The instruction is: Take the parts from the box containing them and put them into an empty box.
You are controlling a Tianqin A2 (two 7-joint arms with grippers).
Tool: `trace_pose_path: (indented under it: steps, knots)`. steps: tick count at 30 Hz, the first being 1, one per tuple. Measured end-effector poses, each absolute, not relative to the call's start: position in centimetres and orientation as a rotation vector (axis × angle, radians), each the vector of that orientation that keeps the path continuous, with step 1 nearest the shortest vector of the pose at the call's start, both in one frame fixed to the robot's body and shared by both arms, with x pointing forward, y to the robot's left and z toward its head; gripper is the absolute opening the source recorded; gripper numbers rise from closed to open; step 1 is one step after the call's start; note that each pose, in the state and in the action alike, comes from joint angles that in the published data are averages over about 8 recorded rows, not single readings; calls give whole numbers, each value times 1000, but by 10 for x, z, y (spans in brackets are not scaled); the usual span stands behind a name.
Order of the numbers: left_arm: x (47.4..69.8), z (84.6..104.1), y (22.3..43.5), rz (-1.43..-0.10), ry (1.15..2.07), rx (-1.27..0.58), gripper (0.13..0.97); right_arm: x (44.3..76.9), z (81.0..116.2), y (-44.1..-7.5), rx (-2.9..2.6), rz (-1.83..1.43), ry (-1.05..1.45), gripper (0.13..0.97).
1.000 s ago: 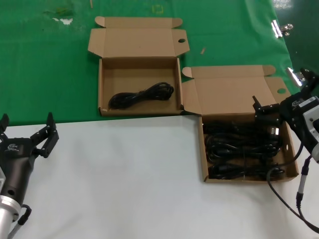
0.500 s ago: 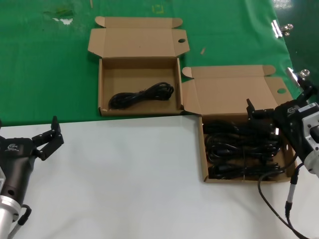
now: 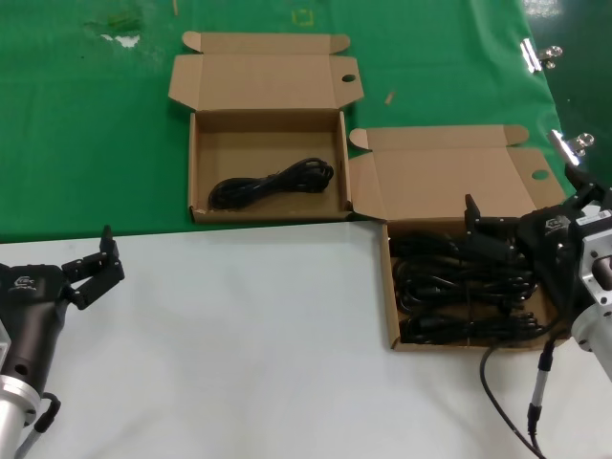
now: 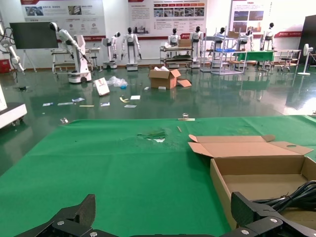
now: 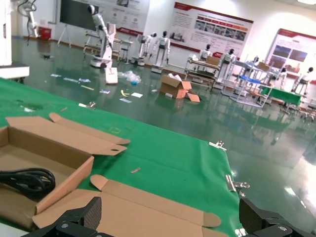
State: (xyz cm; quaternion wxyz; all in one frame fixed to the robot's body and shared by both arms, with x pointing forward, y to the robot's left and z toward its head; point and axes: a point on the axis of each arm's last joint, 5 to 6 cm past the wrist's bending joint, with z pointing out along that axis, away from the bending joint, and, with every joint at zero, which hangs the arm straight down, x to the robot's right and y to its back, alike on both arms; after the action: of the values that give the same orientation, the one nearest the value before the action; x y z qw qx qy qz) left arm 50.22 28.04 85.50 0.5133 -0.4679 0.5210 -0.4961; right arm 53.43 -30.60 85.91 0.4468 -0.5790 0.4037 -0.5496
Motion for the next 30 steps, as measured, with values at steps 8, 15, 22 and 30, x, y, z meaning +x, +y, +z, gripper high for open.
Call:
trace_pose_path:
  steps: [8, 15, 22, 30]
  knots:
    - [502, 855, 280, -1193, 1253, -1125, 965, 524, 857, -296, -1370, -1316, 1052, 966]
    - [502, 855, 280, -1193, 1253, -1125, 966, 515, 856, -287, -1312, -1276, 1097, 966]
    - [502, 855, 280, -1193, 1253, -1125, 966, 511, 855, -283, -1285, -1259, 1117, 966]
    - [502, 855, 280, -1193, 1253, -1125, 966, 511, 855, -283, -1284, -1258, 1118, 966]
